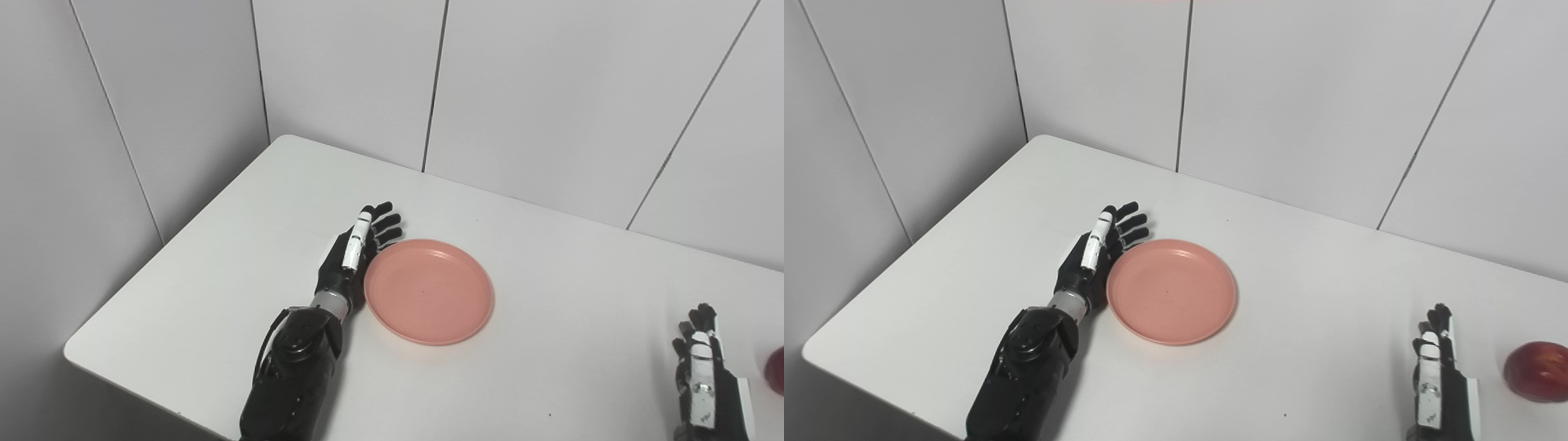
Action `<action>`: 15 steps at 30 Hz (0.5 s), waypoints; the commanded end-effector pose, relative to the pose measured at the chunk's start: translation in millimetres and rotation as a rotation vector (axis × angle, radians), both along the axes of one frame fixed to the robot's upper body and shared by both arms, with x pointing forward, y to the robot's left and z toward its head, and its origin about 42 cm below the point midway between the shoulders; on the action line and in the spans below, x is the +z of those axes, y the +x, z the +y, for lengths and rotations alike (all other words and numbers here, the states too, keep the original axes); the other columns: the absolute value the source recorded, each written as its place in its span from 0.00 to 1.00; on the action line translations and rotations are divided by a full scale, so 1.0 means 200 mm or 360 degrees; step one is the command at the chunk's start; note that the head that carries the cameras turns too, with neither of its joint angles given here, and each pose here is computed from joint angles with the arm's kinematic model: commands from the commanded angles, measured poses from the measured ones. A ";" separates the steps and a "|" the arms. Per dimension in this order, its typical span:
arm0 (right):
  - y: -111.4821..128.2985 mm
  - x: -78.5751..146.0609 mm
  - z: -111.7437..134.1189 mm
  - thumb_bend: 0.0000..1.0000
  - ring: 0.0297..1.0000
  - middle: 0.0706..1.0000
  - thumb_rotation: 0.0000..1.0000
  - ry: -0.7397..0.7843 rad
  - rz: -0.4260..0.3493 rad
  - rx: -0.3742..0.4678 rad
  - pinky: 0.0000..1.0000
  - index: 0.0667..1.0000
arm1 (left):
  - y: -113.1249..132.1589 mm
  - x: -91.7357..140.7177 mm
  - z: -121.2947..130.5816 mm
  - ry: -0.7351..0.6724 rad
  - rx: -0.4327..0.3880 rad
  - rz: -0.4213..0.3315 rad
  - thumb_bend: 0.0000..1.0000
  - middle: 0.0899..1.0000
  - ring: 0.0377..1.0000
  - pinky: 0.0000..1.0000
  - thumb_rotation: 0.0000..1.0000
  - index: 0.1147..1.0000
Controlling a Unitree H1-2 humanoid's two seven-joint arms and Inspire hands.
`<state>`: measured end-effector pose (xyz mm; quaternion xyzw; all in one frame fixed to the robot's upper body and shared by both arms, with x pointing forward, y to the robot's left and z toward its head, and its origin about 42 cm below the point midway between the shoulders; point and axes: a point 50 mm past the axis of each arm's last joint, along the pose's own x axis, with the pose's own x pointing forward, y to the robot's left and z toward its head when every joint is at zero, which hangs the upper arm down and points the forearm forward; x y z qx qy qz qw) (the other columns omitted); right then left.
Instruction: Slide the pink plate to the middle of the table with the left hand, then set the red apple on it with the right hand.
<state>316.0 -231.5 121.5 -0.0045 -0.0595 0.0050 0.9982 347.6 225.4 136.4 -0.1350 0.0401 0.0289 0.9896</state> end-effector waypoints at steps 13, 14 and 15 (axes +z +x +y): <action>0.02 0.03 0.06 0.19 1.00 1.00 1.00 0.0030 -0.0067 0.0007 1.00 0.99 | -0.06 0.08 -0.15 0.0004 -0.0067 0.0031 0.33 0.85 0.85 0.82 1.00 0.82; 0.02 0.03 0.06 0.18 1.00 1.00 1.00 0.0035 -0.0071 0.0007 1.00 0.99 | -0.06 0.07 -0.16 0.0001 -0.0073 0.0033 0.33 0.85 0.85 0.82 1.00 0.82; 0.02 0.03 0.06 0.18 0.99 0.99 1.00 0.0041 -0.0073 0.0005 1.00 0.99 | -0.07 0.07 -0.16 0.0001 -0.0081 0.0033 0.33 0.85 0.85 0.82 1.00 0.83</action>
